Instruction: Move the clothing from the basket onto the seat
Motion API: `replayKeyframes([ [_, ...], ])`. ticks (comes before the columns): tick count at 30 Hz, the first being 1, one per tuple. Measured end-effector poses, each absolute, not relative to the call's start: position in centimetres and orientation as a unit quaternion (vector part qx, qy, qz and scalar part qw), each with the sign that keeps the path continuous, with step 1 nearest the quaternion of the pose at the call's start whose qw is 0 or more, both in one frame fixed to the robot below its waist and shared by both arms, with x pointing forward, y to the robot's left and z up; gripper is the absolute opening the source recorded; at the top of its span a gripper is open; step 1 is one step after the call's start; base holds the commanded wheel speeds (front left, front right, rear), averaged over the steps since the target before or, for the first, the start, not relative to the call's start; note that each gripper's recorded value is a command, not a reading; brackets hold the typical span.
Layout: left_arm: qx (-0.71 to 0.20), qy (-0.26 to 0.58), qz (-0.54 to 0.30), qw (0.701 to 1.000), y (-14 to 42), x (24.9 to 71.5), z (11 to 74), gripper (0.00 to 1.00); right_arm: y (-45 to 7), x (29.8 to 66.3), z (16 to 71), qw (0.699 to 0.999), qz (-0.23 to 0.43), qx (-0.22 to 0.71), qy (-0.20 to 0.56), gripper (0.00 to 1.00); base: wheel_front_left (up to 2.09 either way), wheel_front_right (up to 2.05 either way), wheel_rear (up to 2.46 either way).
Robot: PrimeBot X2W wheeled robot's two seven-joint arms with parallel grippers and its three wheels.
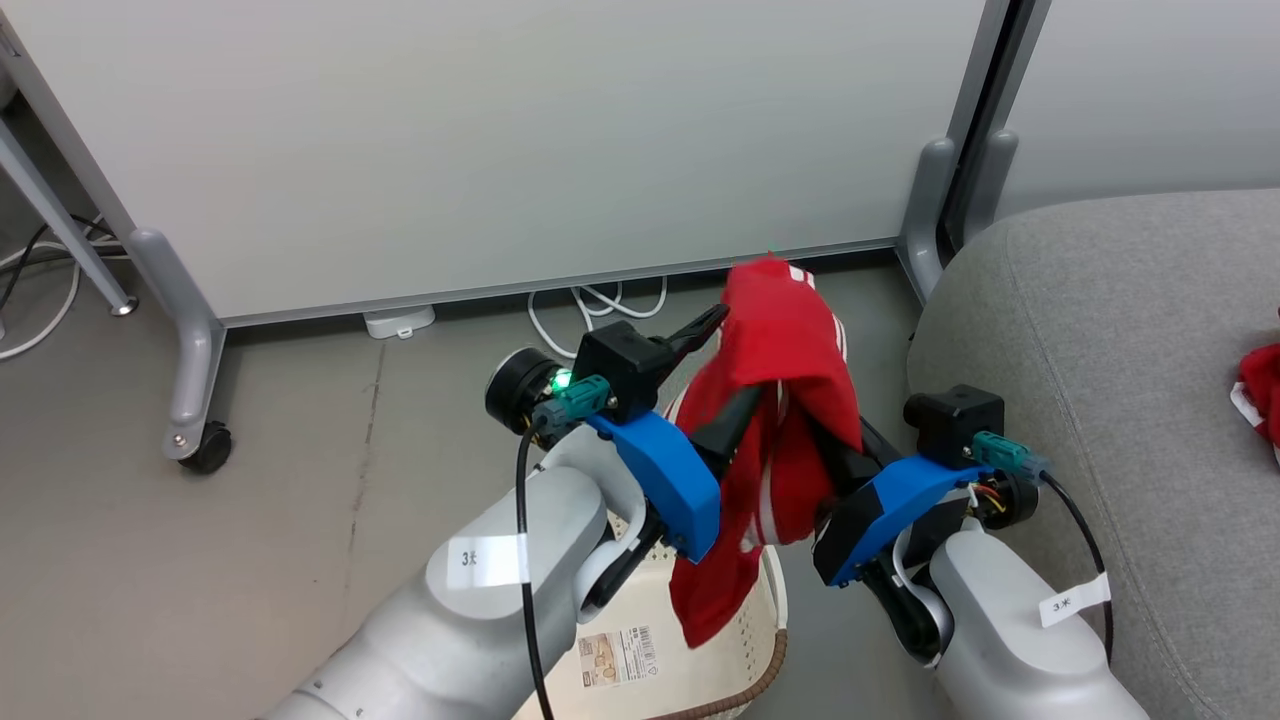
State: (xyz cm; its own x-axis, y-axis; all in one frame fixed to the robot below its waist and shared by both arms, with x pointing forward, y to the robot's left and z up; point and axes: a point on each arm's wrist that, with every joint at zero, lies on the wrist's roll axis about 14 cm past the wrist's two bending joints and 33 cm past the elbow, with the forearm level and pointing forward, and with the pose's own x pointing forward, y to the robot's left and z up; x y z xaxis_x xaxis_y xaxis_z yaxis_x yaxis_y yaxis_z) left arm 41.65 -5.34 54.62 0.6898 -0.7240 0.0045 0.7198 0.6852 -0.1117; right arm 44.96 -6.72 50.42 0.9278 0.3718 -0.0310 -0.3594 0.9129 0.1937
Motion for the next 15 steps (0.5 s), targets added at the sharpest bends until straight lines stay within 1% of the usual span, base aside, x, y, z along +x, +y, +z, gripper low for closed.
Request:
replayKeyframes([
  [8,-0.078,0.019,-0.371,0.925,-3.7,40.9,53.2,1.00,-6.7,45.4,50.5,0.977,0.184,0.102,0.031,0.00,0.00,0.00,0.00],
  [14,-0.091,0.019,-0.347,0.933,-1.5,40.3,52.0,1.00,-6.8,45.7,50.3,0.977,0.181,0.106,0.031,0.00,0.00,0.00,0.00],
  [15,-0.095,0.021,-0.334,0.937,-0.5,40.1,51.3,1.00,-6.8,45.8,50.3,0.977,0.181,0.107,0.031,0.00,0.00,0.00,0.00],
])
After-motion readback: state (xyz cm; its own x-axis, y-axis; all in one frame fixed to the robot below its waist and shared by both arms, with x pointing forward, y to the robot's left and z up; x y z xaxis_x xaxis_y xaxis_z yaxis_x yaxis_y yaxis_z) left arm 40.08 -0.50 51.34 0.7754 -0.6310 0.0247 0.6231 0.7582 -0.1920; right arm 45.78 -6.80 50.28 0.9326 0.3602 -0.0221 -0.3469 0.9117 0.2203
